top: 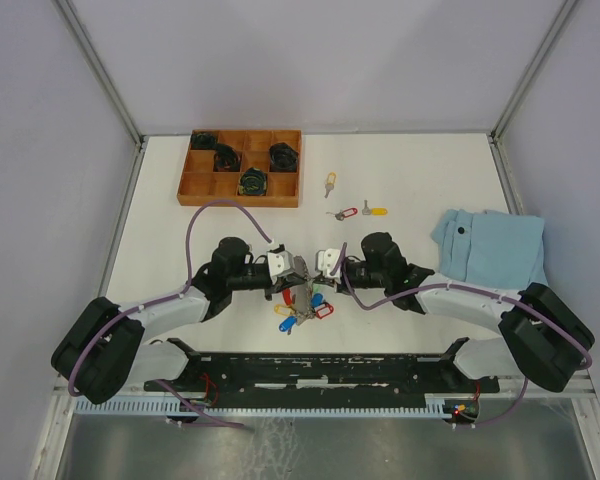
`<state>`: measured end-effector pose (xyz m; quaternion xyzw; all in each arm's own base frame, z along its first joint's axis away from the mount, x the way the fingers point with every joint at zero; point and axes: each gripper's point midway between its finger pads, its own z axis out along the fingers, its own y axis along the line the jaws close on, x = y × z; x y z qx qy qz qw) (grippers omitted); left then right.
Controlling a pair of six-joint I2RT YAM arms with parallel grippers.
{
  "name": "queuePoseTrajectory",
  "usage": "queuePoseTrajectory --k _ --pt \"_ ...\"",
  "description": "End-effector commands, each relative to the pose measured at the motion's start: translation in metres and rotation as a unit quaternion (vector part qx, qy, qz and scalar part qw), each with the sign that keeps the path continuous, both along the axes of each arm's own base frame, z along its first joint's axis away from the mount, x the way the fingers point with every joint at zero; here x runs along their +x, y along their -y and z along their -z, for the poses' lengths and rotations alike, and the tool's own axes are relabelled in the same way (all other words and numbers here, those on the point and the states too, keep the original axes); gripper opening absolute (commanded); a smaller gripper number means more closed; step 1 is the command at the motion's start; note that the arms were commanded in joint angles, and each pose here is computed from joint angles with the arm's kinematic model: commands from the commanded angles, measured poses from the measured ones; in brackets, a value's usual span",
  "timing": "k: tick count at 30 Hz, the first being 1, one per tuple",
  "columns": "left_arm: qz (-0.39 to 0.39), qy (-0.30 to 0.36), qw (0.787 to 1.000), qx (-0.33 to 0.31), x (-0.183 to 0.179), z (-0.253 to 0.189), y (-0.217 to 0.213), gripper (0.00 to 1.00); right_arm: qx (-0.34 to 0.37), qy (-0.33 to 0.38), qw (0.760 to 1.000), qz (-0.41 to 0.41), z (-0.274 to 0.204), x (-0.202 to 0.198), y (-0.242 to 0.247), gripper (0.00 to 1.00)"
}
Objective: Put the keys on the keyring
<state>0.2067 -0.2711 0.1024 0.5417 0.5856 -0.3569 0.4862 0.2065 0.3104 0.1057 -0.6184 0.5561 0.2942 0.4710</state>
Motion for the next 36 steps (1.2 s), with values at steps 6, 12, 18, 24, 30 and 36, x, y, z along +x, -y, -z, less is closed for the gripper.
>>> queuePoseTrajectory --k 6,12,18,24,30,36 --pt "0.026 0.041 0.998 -0.03 -0.001 -0.021 0.008 0.03 0.032 0.018 0.999 0.005 -0.015 0.009 -0.008 0.01" --pt "0.024 0.038 0.999 -0.028 -0.001 -0.02 0.008 0.03 0.034 0.02 0.999 0.005 -0.016 0.009 -0.008 0.0" --pt "0.03 0.036 0.998 -0.03 -0.002 -0.021 0.009 0.03 0.036 0.021 0.999 -0.001 -0.016 0.008 -0.009 0.01" --pt "0.047 0.031 0.998 -0.031 -0.007 -0.02 0.011 0.03 0.037 0.033 0.999 -0.014 -0.017 0.007 -0.011 0.01" --pt "0.065 0.025 0.997 -0.032 -0.012 -0.02 0.012 0.03 0.038 0.044 0.998 -0.035 -0.018 0.005 -0.014 0.0" --pt "0.073 0.015 0.997 -0.029 -0.012 -0.017 0.013 0.03 0.041 0.057 0.996 -0.053 -0.02 0.003 -0.017 0.01"
